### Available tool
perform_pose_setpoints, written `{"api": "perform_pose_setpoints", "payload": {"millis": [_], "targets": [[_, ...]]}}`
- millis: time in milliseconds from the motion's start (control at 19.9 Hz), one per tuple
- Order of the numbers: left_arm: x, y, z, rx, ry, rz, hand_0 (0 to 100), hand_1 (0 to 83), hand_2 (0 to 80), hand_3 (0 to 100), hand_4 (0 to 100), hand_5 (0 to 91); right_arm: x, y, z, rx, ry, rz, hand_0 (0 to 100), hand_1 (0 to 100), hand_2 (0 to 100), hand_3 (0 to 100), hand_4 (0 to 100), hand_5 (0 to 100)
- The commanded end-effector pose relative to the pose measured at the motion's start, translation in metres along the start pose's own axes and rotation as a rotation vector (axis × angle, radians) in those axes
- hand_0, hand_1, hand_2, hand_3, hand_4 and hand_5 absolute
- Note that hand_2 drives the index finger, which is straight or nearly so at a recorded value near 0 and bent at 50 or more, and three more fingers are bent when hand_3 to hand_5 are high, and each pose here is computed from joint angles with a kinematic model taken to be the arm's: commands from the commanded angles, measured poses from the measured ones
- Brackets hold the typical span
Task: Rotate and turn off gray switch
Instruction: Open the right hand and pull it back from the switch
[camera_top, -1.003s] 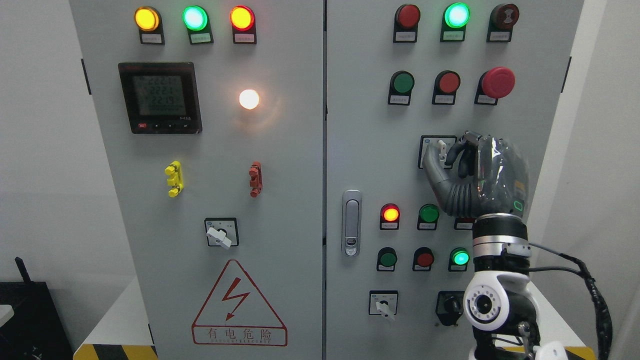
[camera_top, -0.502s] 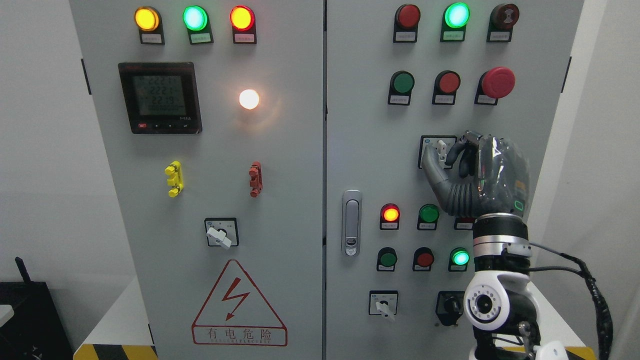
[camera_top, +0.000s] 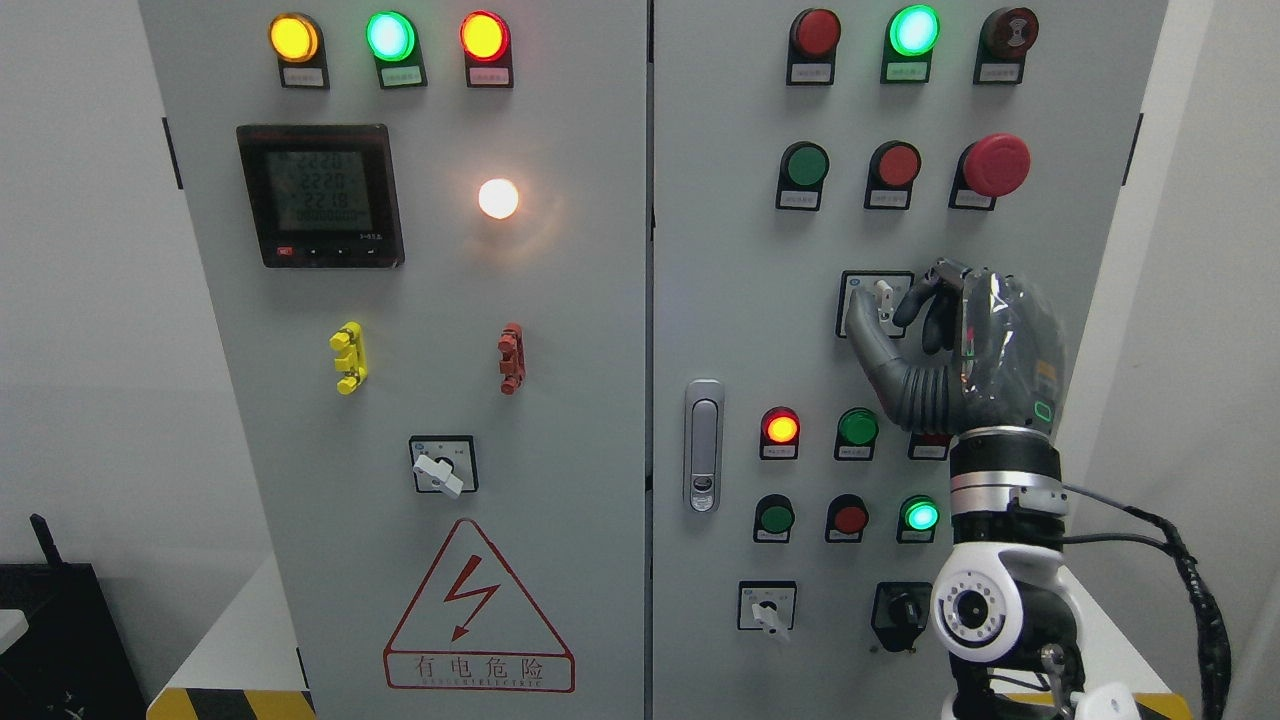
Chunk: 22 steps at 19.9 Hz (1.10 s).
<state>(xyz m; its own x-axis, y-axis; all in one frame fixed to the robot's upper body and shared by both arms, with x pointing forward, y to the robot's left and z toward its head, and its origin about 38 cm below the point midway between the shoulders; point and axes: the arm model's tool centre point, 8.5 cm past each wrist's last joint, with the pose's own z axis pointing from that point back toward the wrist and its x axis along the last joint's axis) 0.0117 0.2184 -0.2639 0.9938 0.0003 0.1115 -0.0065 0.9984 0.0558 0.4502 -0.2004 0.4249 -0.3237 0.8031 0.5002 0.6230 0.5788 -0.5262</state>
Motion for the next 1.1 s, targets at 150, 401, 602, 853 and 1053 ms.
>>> {"api": "perform_pose_setpoints", "payload": {"millis": [150,401,602,853,1053], "targets": [[0.014,0.0,-0.001,0.002,-0.032,0.029,12,38.9,0.0,0,0,0.0,-0.002,-0.003,0.001,-0.01,-0.001,0.003,32,41,70,100,98,100],[0.014,0.0,-0.001,0.002,-0.032,0.029,12,38.9,0.0,0,0,0.0,-0.002,-0.005,0.002,-0.019,-0.005,0.002,31,39,70,100,97,100],[0.014,0.001,-0.002,0.003,-0.032,0.029,12,38.9,0.0,0,0,0.0,-0.003,-0.011,0.005,-0.029,-0.018,0.007,29,35,70,99,97,100],[0.014,0.0,-0.001,0.002,-0.032,0.029,12,38.9,0.0,0,0,0.0,-0.002,-0.02,0.013,-0.052,-0.032,0.009,24,33,70,99,97,100],[0.014,0.0,-0.001,0.002,-0.032,0.029,12,38.9,0.0,0,0,0.0,0.001,-0.039,0.029,-0.128,-0.084,0.011,21,33,69,99,97,100]]}}
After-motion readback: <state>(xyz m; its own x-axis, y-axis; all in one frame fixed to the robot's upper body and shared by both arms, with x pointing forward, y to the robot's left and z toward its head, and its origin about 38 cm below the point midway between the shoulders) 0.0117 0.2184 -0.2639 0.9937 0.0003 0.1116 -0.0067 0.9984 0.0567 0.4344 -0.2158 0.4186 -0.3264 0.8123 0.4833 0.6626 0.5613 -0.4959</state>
